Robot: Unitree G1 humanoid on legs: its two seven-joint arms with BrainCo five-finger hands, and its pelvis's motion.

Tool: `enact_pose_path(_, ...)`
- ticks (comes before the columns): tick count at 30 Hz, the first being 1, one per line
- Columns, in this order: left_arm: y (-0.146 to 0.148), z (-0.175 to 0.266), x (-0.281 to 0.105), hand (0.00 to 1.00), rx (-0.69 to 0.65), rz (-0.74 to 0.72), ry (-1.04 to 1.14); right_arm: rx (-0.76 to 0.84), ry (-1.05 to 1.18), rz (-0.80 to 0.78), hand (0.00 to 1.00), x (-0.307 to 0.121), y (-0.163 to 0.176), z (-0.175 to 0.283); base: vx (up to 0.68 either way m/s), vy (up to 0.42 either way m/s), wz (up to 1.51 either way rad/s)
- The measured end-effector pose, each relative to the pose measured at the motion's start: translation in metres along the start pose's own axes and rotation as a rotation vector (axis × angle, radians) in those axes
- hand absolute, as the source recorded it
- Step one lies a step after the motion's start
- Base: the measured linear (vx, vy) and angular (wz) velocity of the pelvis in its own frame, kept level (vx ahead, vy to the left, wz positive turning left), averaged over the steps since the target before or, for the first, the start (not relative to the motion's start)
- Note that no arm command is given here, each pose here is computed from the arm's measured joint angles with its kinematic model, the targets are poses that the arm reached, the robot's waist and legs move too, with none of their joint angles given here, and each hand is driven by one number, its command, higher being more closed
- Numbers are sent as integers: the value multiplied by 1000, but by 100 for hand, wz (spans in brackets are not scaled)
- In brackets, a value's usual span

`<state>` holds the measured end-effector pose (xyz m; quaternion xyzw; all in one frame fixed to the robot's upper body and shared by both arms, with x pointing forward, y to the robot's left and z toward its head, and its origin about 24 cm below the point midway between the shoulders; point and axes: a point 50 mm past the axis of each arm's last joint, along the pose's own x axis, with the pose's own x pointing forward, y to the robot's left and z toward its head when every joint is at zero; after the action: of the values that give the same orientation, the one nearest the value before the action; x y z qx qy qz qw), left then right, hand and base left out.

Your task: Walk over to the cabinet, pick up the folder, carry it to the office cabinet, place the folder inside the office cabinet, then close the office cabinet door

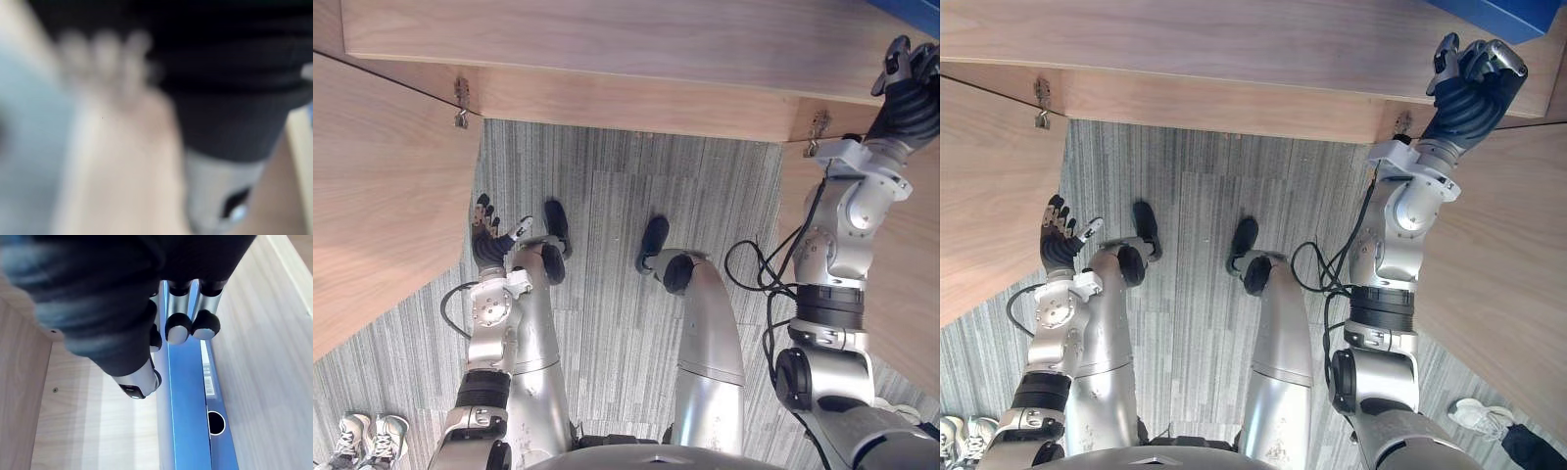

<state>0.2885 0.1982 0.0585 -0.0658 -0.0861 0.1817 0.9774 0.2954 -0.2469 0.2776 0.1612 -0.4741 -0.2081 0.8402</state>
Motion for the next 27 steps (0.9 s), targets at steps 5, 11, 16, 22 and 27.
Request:
enact_pose_path(5,0,9,2,0,-8,-1,-42,-26,26,11,100,7,7,-9,-34,5,-1)
enact_pose_path(11,4,16,4,0,-11,9,-75,-70,25,111,100,17,25,-8,0,0,0)
enact_pose_path(16,4,18,4,0,-17,9,-85,-109,-6,121,100,32,23,-1,-1,15,7)
enact_pose_path(22,5,17,3,0,-23,12,-85,-131,-27,117,100,45,19,6,11,14,6)
enact_pose_path(27,6,17,3,0,-23,14,-86,-126,-39,94,100,60,16,13,13,14,11)
